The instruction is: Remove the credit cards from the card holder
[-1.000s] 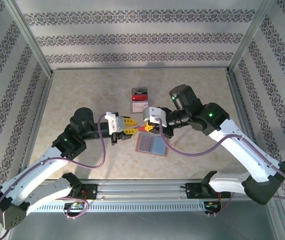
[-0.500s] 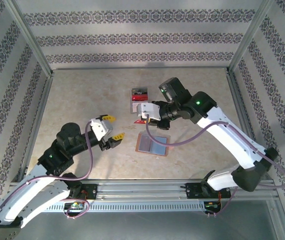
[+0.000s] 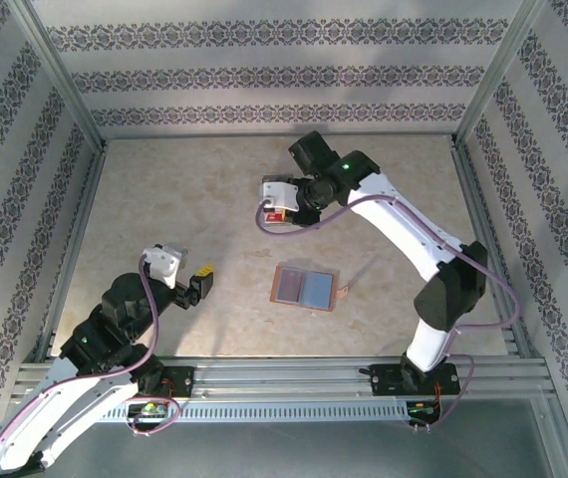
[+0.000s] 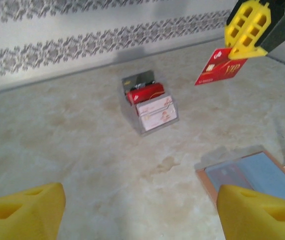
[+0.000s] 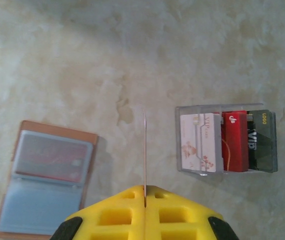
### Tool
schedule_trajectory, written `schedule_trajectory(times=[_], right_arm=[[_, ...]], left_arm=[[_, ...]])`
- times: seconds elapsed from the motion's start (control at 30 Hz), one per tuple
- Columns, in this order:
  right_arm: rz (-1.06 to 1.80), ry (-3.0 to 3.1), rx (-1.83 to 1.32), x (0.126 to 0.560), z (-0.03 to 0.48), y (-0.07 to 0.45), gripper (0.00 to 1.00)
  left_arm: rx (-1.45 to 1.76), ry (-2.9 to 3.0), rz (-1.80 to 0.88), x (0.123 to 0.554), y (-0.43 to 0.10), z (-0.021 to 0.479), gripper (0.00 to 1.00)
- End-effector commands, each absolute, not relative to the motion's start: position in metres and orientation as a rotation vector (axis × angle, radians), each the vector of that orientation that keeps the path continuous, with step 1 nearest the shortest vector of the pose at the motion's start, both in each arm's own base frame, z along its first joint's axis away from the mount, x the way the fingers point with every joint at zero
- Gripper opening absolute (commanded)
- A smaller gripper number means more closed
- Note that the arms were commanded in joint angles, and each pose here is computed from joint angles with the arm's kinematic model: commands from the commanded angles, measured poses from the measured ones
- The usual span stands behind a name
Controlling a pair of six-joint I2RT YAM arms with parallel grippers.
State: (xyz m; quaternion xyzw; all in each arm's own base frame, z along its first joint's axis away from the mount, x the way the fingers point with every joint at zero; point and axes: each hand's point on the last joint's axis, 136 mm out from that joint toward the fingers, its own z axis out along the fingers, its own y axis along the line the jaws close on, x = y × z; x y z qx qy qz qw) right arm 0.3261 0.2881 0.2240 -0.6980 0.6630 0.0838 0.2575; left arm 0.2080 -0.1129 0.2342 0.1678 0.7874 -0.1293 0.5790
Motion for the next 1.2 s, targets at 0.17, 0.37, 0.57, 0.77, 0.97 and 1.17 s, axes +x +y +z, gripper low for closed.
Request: schedule_trajectory(times=[0.17,0.37,0.57,0.77,0.97,1.17], right_arm=[[0.108,1.813,-1.901,0.390,0.200,0.293,0.00],[0.017,1.822,-1.950,0.420,0.181,0.293,0.00],[-0.029,1.811,-1.986,0.437,0.166,0.298,0.00],[-0.058,1.822,-2.019,0.447,0.149,0.299,0.00],[-0.065,1.832,-2.023,0.456,0.137,0.300,0.00],[-0.083,1.843,-2.016,0.465,0.127,0.300,0.00]], left_arm=[[0.274,1.974,-0.293,0.211,-0.106,0.194,0.88],[0.260,1.998,-0.260,0.217,-0.104,0.188,0.96],[0.253,2.007,-0.240,0.219,-0.103,0.187,0.99],[0.243,2.012,-0.230,0.220,-0.101,0.186,1.00],[0.236,2.017,-0.217,0.221,-0.100,0.186,1.00],[0.237,2.026,-0.208,0.223,-0.100,0.185,1.00]])
